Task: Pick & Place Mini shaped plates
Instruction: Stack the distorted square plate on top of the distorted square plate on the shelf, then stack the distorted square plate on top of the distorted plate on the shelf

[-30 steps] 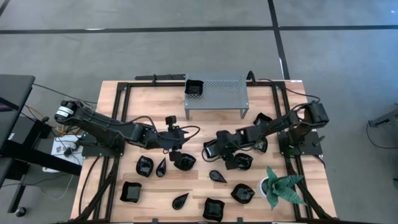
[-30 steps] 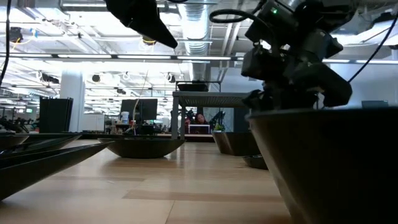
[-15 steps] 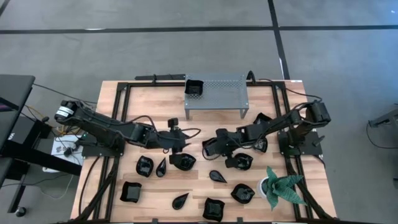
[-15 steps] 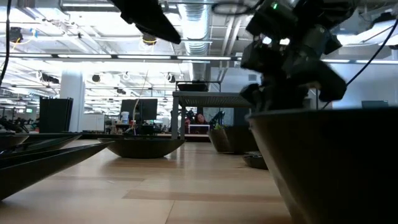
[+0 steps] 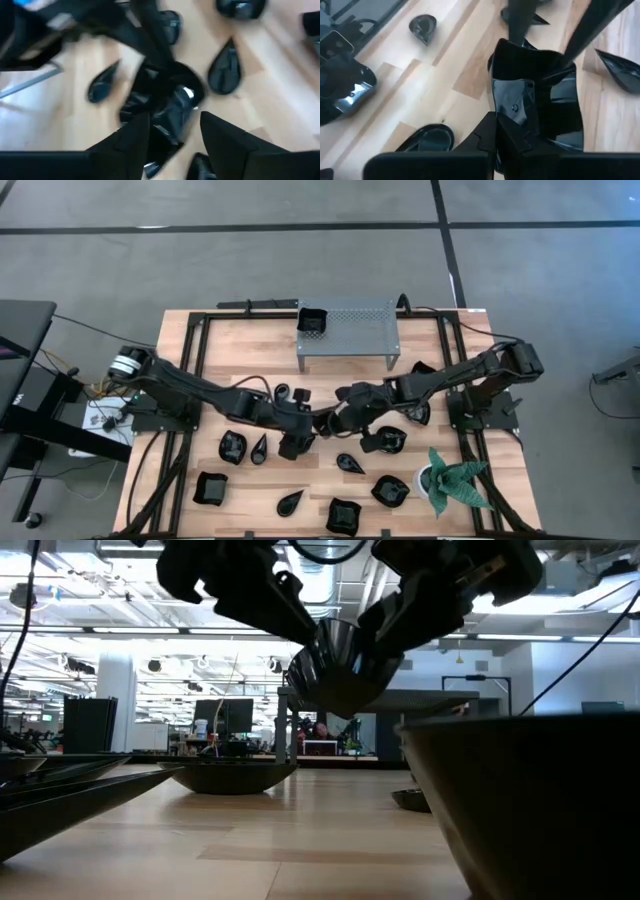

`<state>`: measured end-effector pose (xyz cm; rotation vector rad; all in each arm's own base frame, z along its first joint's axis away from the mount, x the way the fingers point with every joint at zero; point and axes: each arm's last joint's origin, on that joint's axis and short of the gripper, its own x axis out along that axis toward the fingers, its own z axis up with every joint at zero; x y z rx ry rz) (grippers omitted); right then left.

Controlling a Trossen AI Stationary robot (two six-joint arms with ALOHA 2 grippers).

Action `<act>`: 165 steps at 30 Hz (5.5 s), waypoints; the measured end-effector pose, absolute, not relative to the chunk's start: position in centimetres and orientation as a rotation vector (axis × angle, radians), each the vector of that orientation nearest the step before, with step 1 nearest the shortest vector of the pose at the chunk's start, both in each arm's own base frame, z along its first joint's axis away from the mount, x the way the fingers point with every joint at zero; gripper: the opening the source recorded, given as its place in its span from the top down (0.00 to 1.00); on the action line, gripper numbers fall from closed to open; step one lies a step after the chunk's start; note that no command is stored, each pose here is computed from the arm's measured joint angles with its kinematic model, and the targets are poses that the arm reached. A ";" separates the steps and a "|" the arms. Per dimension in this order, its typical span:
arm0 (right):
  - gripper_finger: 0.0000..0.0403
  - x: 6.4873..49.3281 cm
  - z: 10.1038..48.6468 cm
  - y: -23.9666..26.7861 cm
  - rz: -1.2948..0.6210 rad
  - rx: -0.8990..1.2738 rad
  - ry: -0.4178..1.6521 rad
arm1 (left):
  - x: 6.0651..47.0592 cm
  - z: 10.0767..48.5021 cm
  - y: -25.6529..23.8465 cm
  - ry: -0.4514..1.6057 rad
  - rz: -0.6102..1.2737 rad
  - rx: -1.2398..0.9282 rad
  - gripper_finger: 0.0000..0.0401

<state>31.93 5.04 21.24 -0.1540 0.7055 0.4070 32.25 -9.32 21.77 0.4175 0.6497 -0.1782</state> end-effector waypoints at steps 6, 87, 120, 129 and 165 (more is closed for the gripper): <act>0.99 32.0 21.3 5.0 0.407 -0.156 0.701 | 32.3 21.5 -9.6 0.653 -0.257 0.392 0.53; 0.69 20.9 23.2 -2.7 -0.252 -0.220 0.512 | 31.9 26.9 13.5 0.625 0.353 0.616 0.77; 0.69 17.1 25.3 -2.2 -0.457 0.243 1.053 | 33.5 27.4 -0.4 0.575 0.220 0.579 0.61; 0.69 15.3 22.8 -2.5 -0.633 0.407 1.202 | 33.5 27.4 -0.4 0.576 0.220 0.579 0.63; 0.81 17.1 14.2 -5.7 -0.828 0.521 1.489 | 33.5 27.4 -0.4 0.576 0.220 0.579 0.63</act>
